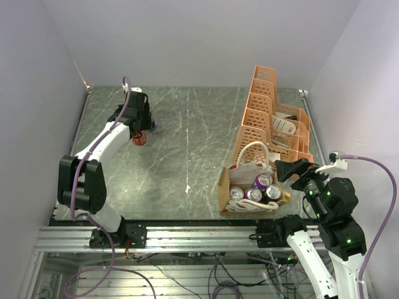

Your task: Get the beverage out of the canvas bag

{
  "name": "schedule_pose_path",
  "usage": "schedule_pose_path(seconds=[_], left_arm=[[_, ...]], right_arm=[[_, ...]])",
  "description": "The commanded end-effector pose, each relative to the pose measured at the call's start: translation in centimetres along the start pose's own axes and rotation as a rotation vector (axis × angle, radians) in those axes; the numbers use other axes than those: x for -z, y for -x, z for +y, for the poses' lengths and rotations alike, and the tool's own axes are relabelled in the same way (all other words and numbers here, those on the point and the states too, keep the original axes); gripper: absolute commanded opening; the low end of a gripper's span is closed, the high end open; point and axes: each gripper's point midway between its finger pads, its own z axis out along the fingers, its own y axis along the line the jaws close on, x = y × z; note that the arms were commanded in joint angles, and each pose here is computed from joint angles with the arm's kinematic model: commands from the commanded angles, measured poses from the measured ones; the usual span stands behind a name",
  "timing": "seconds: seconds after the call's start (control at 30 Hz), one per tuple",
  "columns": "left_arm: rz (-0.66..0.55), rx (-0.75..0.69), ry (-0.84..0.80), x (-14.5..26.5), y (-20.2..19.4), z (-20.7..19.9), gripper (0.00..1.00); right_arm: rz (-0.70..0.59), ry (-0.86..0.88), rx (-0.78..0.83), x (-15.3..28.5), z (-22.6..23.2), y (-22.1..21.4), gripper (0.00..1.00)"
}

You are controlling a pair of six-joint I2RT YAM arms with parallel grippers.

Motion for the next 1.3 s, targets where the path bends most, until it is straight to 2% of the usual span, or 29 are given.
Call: schedule_pose_path(seconds=[0.0,0.17,0.33,0.93,1.07,1.2,1.27], left_arm=[[-0.137,-0.015,-0.128,-1.0,4.5,-2.8,0.07],[-0.12,-0.024,-0.097,-2.8,3.8,-2.8,0.07],[-0.092,-0.036,-0.135,-4.4,2.7,-3.9,0.07],[-0.065,-0.01,-0.171,-6.8,2.0,-3.7,0.1],[-0.049,-0.014,-0.15,-7.0,1.6,-3.3,0.19],[0.004,-0.011,-0.138,-7.0,1.2,-3.2,0.44],[-0.02,-0.01,-0.144,-6.2,1.9,-3.1,0.53]], right_arm=[[-0.008,-0.006,0.006,-0.1,-0.1,0.2,0.92],[0.0,-0.01,0.007,-0.2,-0.2,0.0,0.92],[-0.001,-0.012,0.005,-0.2,-0.2,0.1,0.92],[0.005,-0.008,0.012,-0.3,-0.1,0.0,0.92],[0.0,-0.006,0.014,-0.3,-0.1,0.1,0.92],[0.0,0.0,0.015,-0.2,0.0,0.1,0.92],[-0.004,0.0,0.014,-0.2,0.0,0.1,0.92]])
